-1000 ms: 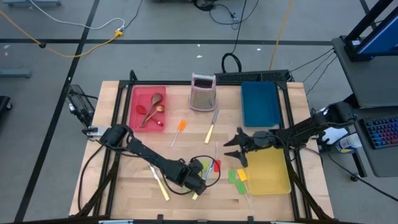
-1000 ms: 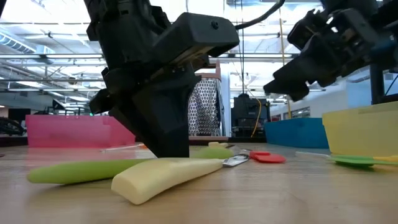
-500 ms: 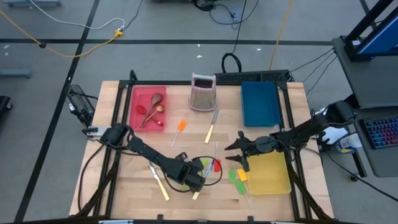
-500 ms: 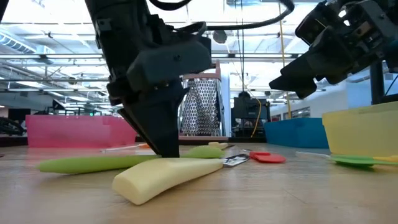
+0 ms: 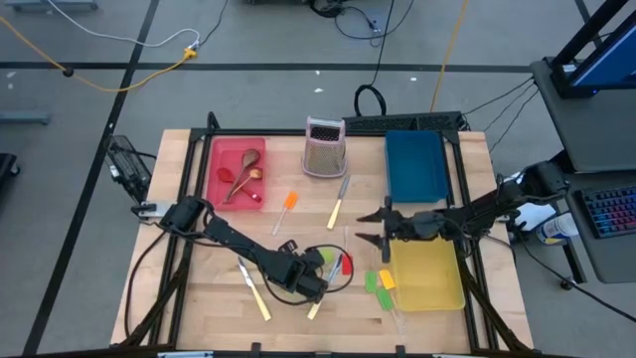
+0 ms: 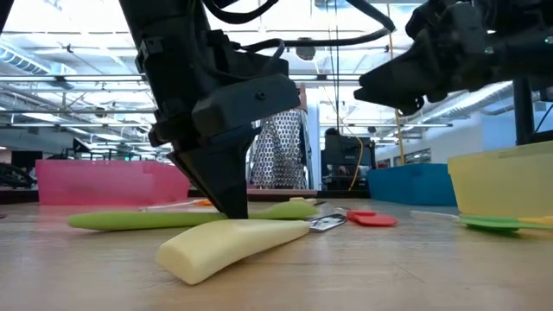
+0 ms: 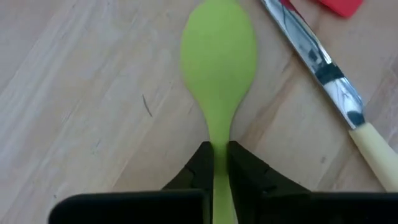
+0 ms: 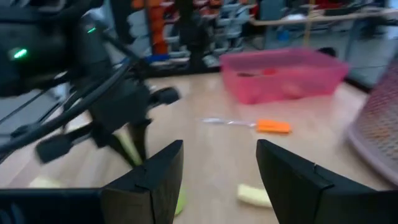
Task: Pick & Place Kitchen Items
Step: Put the green baby spoon into the pink bin
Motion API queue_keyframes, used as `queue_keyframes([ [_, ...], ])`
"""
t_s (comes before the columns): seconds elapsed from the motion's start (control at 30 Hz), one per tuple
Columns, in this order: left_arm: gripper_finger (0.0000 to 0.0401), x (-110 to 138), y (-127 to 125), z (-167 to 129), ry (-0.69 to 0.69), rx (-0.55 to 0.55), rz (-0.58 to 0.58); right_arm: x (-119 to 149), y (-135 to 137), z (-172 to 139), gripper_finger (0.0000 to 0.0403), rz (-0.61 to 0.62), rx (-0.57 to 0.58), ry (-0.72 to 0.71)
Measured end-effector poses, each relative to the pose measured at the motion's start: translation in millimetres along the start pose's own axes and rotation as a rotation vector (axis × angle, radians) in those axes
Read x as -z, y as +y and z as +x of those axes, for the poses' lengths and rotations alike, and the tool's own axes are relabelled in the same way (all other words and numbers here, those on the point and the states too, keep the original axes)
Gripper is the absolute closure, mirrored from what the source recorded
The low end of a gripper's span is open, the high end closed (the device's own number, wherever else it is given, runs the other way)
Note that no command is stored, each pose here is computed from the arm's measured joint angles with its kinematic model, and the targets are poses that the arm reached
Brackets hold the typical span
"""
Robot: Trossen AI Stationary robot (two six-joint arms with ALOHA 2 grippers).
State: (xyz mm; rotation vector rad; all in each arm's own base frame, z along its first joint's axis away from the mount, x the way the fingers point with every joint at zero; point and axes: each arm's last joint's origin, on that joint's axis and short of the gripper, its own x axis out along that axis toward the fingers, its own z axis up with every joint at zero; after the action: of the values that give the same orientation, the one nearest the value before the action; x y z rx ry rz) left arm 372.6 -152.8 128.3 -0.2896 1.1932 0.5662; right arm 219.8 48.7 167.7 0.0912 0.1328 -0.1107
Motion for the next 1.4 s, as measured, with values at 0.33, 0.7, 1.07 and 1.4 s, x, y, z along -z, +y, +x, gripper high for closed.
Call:
queue_keyframes([
  [0.33,0.0389,2,15,-23,0.016,-0.073,-0.048,-3,-10,3,0.0206,0.012,0.047,-0.021],
  [0.7,0.0397,1,38,-52,0.036,-0.174,-0.080,-2,-11,4,0.0206,0.022,0.051,-0.015],
  [1.07,0.0324,-4,44,-49,0.057,-0.194,-0.034,0,-11,4,0.0206,0.062,0.051,0.006],
  [1.4,0.0227,28,71,-1,0.136,-0.241,-0.306,5,-12,3,0.0206,0.100,0.061,0.060],
])
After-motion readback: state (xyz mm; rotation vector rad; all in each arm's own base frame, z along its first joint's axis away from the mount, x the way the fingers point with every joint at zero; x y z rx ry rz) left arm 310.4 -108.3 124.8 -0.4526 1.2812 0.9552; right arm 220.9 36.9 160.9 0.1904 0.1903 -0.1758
